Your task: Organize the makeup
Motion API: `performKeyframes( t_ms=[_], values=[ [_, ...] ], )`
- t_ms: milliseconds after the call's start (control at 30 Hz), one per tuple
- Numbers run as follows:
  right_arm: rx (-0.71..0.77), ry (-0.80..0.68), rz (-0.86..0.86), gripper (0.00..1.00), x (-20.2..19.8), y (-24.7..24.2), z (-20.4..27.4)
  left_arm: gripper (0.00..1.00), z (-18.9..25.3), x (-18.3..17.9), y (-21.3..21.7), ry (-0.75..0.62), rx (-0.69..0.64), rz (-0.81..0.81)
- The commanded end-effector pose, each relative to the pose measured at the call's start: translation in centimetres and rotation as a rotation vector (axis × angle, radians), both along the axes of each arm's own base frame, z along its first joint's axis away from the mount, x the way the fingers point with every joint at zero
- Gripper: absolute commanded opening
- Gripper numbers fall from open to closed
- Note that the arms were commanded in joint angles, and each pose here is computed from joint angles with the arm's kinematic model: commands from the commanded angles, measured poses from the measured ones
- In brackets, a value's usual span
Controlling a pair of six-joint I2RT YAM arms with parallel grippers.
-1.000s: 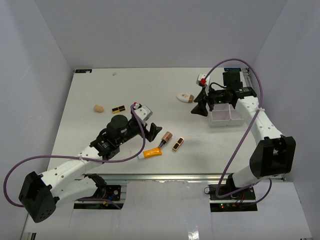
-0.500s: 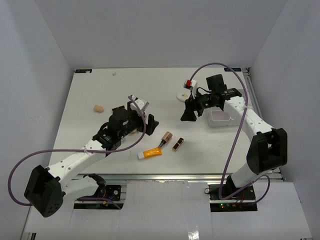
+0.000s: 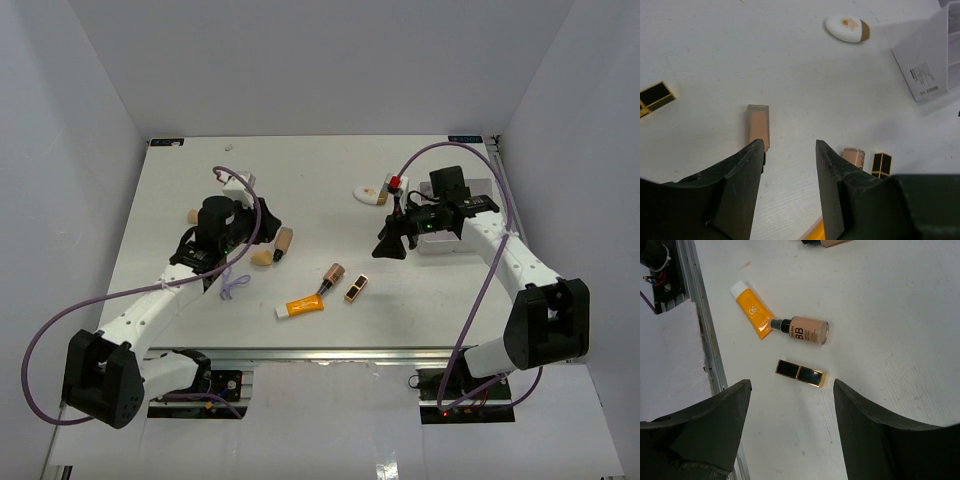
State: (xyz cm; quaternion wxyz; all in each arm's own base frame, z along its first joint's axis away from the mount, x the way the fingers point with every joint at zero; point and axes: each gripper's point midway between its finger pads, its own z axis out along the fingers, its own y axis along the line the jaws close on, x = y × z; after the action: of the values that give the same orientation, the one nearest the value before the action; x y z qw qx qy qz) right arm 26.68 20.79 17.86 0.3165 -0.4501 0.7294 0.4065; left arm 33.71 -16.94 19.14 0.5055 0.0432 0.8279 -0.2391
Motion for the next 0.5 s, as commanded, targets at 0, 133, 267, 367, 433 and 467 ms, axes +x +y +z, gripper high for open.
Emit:
performKeyframes(
  t_ms=[0, 133, 267, 367, 433, 467],
  values=[
    [0.085, -0.072, 0.055, 0.73, -1.0, 0.2, 2.0, 0.48, -0.8, -0.8, 3.0, 0.197, -0.122, 0.226],
    [0.097, -0.067, 0.053, 0.73, -1.3, 0.0, 1.9, 0.47, -3.5, -1.5, 5.0, 0.382, -0.121, 0.425],
    [0.111, -0.071, 0.045, 0.73, -1.4, -0.4, 2.2, 0.54, -6.4, -2.1, 6.0, 0.538, -0.101, 0.567],
    [0.119, -0.077, 0.035, 0.73, -1.3, -0.7, 2.4, 0.52, -7.4, -2.1, 6.3, 0.562, -0.074, 0.587],
    [0.121, -0.077, 0.028, 0.73, -1.2, -0.9, 2.5, 0.51, -7.9, -1.9, 6.4, 0.568, -0.048, 0.586],
    [0.121, -0.076, 0.026, 0.73, -1.2, -1.0, 2.4, 0.51, -8.3, -1.8, 6.4, 0.576, -0.032, 0.58]
  ],
)
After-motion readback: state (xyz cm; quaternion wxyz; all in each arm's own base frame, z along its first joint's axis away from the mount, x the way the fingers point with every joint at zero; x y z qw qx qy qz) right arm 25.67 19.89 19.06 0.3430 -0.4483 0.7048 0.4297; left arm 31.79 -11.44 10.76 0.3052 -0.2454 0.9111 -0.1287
